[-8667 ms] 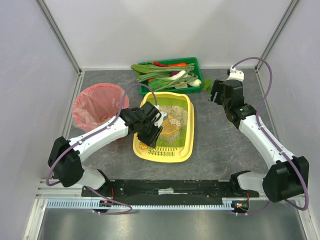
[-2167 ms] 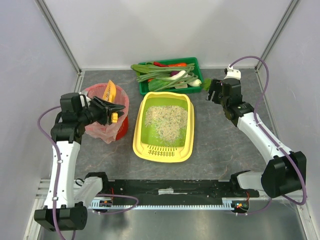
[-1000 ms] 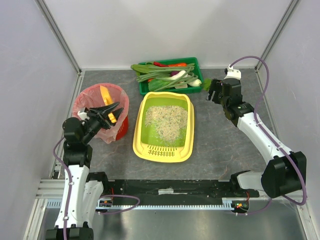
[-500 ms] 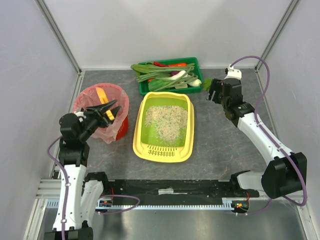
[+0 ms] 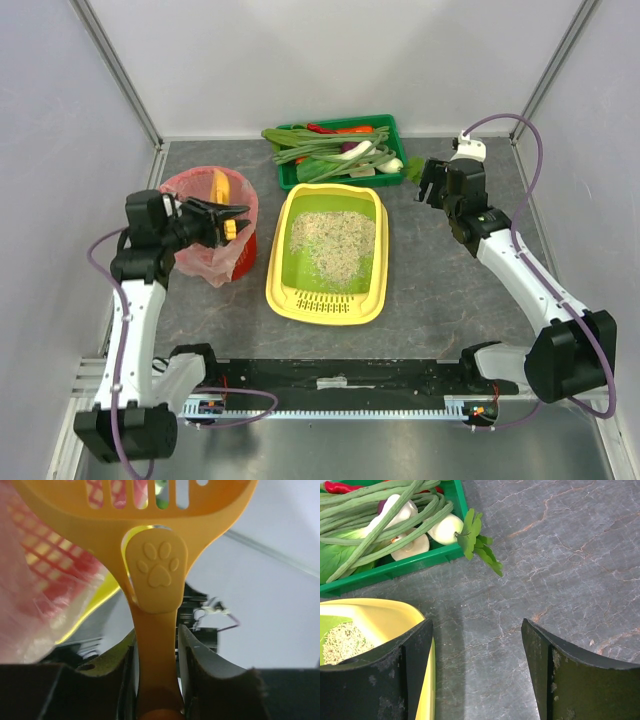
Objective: Clean the litter box
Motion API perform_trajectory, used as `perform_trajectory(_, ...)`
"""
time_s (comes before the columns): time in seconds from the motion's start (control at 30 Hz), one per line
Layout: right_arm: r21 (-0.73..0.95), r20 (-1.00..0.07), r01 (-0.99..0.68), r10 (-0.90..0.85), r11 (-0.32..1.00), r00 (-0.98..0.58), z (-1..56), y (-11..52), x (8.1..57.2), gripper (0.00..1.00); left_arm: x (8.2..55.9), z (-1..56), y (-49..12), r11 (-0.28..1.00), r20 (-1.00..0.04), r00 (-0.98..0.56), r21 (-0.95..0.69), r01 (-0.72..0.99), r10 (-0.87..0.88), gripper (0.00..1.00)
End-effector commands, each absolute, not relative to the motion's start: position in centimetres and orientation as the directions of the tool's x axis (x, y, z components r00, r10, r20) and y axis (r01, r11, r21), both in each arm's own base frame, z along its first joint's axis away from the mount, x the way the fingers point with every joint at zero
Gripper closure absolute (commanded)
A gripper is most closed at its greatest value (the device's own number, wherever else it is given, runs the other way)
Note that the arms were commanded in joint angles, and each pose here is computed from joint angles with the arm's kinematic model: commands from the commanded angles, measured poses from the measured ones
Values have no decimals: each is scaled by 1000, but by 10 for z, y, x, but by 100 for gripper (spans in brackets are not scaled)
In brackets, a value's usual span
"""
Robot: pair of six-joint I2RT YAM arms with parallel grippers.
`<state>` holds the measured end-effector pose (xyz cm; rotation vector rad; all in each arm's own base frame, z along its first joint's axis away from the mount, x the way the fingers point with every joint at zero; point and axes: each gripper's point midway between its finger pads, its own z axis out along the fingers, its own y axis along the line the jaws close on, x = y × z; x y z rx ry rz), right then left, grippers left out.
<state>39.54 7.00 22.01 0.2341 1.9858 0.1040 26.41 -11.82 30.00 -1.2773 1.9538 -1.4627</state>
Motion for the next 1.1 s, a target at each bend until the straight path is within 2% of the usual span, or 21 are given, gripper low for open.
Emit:
perform_trajectory(0.0, 181, -916, 125, 213, 976, -340, 238, 65, 398, 21, 257, 321, -122, 321, -73, -686, -916, -240, -724, 98)
perform_trajectory(0.07, 184, -917, 134, 219, 974, -333, 239, 63, 397, 21, 255, 313, -115, 447, -155, -718, -863, -237, -679, 98)
perform_trajectory(0.1, 186, -915, 137, 222, 973, -336, 237, 63, 397, 21, 258, 327, -108, 522, -263, -709, -836, -172, -654, 98)
perform_trajectory(0.13, 189, -915, 140, 226, 972, -335, 236, 63, 396, 20, 257, 324, -105, 549, -266, -718, -814, -190, -644, 98)
perform_trajectory(0.2, 190, -914, 141, 227, 972, -337, 234, 63, 396, 21, 258, 331, -96, 626, -359, -706, -765, -151, -610, 98)
perform_trajectory(0.37, 190, -916, 134, 225, 973, -332, 237, 64, 397, 20, 258, 329, -97, 745, -465, -734, -662, -82, -495, 98)
perform_trajectory(0.43, 190, -916, 133, 225, 973, -333, 237, 64, 398, 20, 247, 328, -129, 792, -506, -786, -610, 36, -354, 98)
perform_trajectory(0.5, 195, -915, 134, 229, 972, -331, 238, 64, 398, 20, 252, 327, -141, 848, -549, -794, -523, 84, -261, 98)
perform_trajectory(0.63, 200, -916, 133, 234, 971, -327, 240, 64, 396, 20, 243, 317, -191, 871, -540, -841, -427, 243, -30, 98)
perform_trajectory(0.77, 191, -920, 150, 230, 970, -317, 241, 59, 392, 20, 245, 316, -209, 884, -560, -817, -305, 354, 134, 98)
perform_trajectory(0.8, 193, -922, 152, 233, 969, -310, 243, 58, 391, 21, 243, 303, -212, 887, -520, -831, -266, 378, 198, 98)
perform_trajectory(0.87, 189, -921, 160, 231, 969, -313, 240, 57, 390, 20, 235, 299, -223, 870, -501, -818, -225, 438, 282, 98)
perform_trajectory(1.07, 181, -924, 171, 227, 968, -307, 242, 53, 388, 20, 212, 245, -230, 856, -260, -855, -149, 495, 449, 98)
